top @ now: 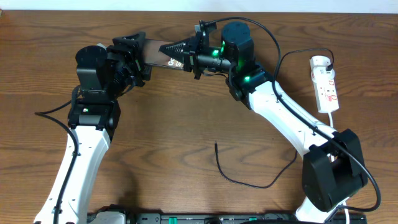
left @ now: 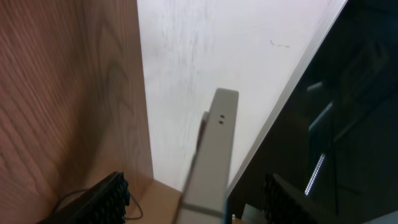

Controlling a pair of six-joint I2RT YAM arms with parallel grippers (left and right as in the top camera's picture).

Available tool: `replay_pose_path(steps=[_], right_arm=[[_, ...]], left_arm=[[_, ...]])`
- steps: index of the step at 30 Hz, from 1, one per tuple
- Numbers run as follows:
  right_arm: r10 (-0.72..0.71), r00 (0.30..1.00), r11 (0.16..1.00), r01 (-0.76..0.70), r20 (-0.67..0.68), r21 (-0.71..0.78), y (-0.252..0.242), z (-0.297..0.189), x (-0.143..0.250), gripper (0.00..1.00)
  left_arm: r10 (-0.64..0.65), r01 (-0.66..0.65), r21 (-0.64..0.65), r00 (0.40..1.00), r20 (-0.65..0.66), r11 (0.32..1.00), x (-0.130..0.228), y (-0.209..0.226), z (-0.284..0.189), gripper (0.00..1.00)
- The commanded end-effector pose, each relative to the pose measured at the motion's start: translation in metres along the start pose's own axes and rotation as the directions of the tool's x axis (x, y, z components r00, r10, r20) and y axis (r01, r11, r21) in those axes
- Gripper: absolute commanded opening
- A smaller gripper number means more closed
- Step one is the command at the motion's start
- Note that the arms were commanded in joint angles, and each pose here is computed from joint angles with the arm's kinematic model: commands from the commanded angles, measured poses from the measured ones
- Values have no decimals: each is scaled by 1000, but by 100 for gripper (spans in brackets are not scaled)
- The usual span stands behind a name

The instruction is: Plug charger to phone and switch on socket

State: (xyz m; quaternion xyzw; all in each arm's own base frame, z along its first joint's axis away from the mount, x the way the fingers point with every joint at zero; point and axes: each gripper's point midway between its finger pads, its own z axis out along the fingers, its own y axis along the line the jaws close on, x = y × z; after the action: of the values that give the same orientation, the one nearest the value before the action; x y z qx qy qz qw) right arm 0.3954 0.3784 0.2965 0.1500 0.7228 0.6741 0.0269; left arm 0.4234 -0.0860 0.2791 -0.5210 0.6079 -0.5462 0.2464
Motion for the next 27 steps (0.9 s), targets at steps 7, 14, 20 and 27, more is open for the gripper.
replay_pose_path(steps=[7, 14, 20, 27], right_arm=[[-56, 991, 998, 54, -121, -15, 12, 7, 35, 1], [-56, 991, 998, 54, -121, -15, 12, 7, 35, 1], [-56, 990, 998, 54, -127, -15, 11, 9, 37, 1], [-57, 989, 998, 55, -134, -14, 11, 11, 42, 1]], left_arm=[[54, -51, 28, 992, -113, 998, 23, -9, -2, 66], [76, -73, 27, 989, -130, 997, 26, -8, -2, 41], [90, -87, 28, 987, -134, 996, 27, -8, -3, 38], [122, -118, 32, 983, -139, 992, 29, -7, -2, 36]])
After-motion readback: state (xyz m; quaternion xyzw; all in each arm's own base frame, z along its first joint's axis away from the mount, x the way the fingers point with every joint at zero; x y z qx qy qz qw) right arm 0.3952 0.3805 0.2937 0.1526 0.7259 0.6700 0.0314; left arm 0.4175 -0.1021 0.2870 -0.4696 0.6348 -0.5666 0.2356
